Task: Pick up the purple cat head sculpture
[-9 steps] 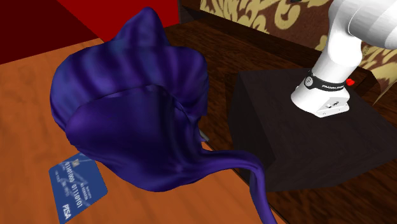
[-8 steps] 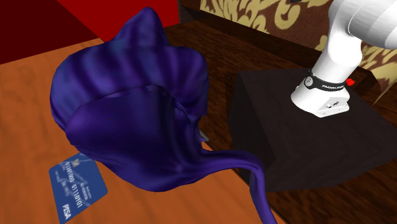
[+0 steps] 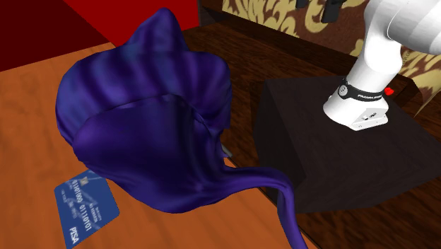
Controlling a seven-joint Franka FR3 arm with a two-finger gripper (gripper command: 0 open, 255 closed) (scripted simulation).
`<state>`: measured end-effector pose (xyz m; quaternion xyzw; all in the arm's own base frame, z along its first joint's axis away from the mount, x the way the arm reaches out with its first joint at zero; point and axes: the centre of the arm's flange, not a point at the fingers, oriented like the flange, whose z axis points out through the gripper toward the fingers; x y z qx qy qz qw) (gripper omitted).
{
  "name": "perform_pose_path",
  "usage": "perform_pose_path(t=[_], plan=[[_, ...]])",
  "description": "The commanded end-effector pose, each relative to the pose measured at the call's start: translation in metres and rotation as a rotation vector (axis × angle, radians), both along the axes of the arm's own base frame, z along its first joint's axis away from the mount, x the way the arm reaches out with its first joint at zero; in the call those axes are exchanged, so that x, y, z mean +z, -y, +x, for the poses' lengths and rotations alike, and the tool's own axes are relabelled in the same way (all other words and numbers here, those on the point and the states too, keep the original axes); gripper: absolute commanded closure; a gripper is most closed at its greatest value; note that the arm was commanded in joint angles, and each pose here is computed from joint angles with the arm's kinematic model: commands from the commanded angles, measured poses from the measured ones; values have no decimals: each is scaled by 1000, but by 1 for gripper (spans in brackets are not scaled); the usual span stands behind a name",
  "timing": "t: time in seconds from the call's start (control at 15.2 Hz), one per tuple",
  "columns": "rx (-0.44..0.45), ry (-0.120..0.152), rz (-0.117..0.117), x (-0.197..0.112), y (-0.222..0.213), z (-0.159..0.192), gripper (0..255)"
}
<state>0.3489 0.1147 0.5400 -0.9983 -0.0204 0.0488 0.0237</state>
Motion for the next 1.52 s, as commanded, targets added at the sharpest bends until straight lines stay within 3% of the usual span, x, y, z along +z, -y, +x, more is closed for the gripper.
perform_pose_path(t=[0.0, 1.32, 1.45], plan=[[-15, 5, -9, -3, -25, 11, 0], [-143, 52, -113, -31, -265, 138, 0], [-148, 54, -118, -38, -274, 143, 0]])
